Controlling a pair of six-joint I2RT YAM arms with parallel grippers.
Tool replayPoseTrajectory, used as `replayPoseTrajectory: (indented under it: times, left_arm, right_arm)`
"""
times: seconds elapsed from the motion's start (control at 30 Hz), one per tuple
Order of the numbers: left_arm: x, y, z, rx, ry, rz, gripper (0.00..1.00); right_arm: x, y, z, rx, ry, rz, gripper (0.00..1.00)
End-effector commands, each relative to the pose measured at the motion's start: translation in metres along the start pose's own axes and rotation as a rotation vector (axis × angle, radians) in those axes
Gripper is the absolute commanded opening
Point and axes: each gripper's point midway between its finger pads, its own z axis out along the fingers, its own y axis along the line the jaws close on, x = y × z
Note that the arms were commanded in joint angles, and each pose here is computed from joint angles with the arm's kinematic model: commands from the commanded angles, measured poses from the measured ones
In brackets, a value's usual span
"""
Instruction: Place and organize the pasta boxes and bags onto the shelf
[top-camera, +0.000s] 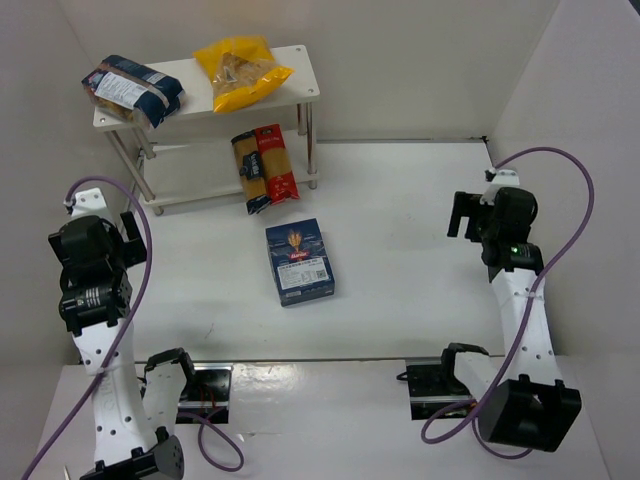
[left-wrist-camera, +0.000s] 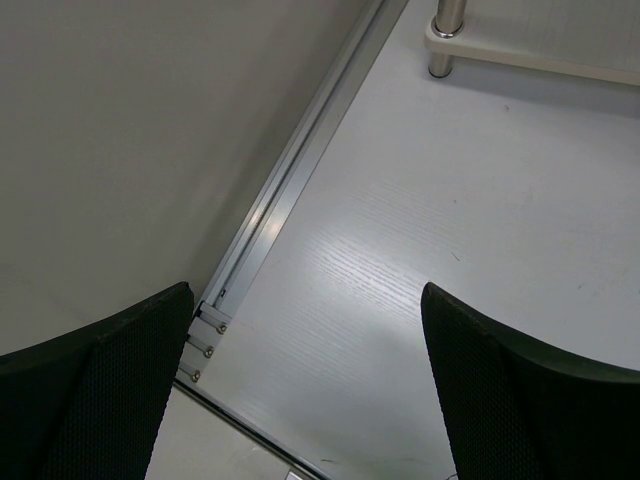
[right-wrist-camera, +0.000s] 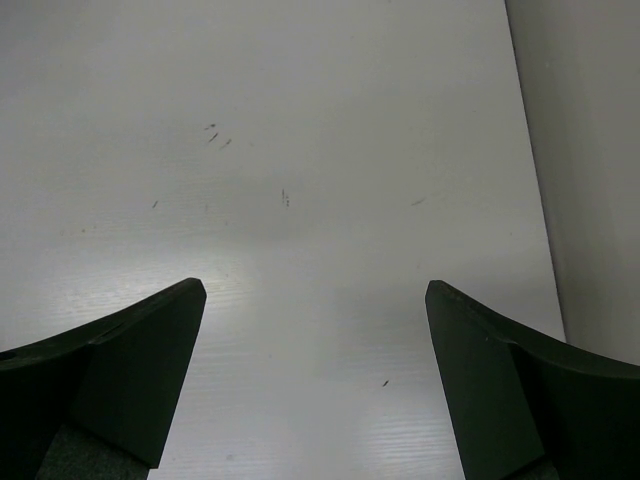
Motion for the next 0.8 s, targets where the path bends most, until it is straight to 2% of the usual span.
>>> replayPoseTrajectory:
  times: [0.0,0.77]
  left_arm:
    - [-0.010,0.001,0.000,-0.010,-0.049,-0.023,1.00]
    - [-0.013,0.003,-0.002,-0.020,-0.066,-0.028,1.00]
  right_arm:
    - [-0.013,-0.010,-0.005,-0.027,-0.060,0.027,1.00]
    - [0.001,-0.022,0.013,-0.004,0.013,0.033,1.00]
